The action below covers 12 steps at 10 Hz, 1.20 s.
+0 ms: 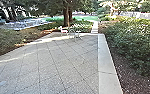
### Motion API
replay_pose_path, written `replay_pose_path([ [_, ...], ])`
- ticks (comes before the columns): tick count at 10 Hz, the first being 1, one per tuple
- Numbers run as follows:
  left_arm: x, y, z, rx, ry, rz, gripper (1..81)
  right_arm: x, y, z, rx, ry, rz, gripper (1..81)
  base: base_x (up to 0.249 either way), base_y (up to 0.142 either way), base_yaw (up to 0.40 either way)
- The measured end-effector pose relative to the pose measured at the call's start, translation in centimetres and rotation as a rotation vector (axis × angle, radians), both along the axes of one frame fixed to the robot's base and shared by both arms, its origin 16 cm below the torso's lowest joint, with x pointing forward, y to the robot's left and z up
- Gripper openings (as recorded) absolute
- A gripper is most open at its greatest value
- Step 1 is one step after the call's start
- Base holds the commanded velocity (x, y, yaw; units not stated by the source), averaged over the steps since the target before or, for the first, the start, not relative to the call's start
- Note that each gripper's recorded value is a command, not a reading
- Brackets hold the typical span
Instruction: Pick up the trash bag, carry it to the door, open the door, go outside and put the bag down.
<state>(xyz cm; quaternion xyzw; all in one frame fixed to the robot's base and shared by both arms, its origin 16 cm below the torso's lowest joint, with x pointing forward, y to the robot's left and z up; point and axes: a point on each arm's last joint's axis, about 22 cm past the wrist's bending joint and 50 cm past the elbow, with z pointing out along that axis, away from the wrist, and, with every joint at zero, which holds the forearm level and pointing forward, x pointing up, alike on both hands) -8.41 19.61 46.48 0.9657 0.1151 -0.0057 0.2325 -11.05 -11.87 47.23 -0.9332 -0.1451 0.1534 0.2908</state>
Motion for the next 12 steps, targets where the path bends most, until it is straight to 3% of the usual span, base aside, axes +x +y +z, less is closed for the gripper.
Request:
replay_pose_path([
  [2, 3.1, 3.7, 0.5, 0.019, 0.019, 0.044, 1.0, -2.3, 0.0, 0.4, 0.001, 0.062, -0.002, 81.1, 0.0, 0.0, 0.0],
  [4, 6.9, 6.1, 0.7, 0.03, 0.03, 0.09, 1.0, -4.2, -1.5, 0.0, -0.037, 0.108, 0.006, 81.1, 0.0, 0.0, 0.0],
  [6, 11.8, 8.8, 1.1, 0.037, 0.016, 0.132, 1.0, -3.8, -2.2, -0.5, -0.053, 0.105, 0.007, 81.1, 0.0, 0.0, 0.0],
  [8, 16.7, 11.0, 1.9, 0.035, -0.006, 0.169, 1.0, -4.0, -1.2, -0.5, -0.047, 0.105, 0.006, 81.1, 0.0, 0.0, 0.0],
  [12, 25.7, 14.0, 4.6, -0.003, -0.037, 0.218, 1.0, -4.2, -1.6, -0.9, -0.066, 0.103, 0.01, 81.1, 0.0, 0.0, 0.0],
])
